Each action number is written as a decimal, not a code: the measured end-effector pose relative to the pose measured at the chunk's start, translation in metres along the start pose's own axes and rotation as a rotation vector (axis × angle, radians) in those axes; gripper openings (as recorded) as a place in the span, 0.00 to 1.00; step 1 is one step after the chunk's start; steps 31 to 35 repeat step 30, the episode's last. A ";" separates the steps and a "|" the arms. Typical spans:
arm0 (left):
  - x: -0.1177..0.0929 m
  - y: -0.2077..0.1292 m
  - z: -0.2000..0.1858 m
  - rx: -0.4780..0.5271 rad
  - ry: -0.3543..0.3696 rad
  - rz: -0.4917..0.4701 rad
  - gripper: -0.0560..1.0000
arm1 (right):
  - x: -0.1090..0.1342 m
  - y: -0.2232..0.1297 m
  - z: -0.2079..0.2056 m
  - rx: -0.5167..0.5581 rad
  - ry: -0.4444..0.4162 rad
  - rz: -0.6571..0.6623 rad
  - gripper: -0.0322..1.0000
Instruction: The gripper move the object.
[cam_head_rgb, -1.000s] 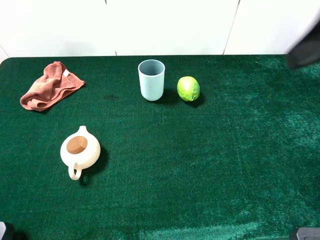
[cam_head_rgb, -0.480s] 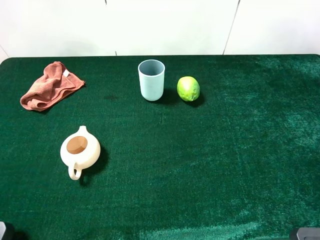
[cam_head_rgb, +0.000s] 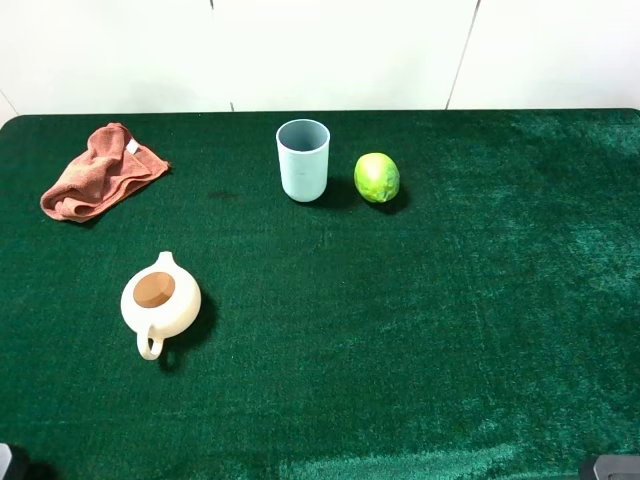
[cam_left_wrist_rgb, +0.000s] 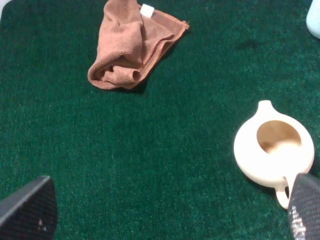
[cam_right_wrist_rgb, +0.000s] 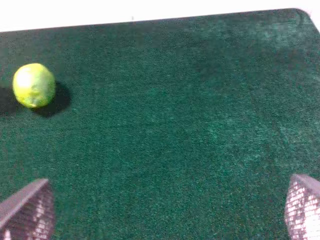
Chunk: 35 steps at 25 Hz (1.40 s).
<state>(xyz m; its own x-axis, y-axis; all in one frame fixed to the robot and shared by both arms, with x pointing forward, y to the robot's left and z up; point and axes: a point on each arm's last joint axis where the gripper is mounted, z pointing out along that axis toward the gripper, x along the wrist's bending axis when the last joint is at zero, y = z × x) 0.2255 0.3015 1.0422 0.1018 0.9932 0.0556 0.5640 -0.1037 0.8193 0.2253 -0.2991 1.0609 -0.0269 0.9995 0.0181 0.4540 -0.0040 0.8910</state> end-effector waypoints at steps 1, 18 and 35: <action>0.000 0.000 0.000 0.000 0.000 0.000 0.93 | 0.000 -0.001 0.003 0.000 -0.006 -0.002 0.70; 0.000 0.000 0.000 0.000 0.000 0.000 0.93 | -0.001 -0.002 0.012 -0.032 -0.015 -0.008 0.70; 0.000 0.000 0.000 0.000 0.000 0.000 0.93 | -0.002 -0.002 0.012 -0.032 -0.017 -0.009 0.70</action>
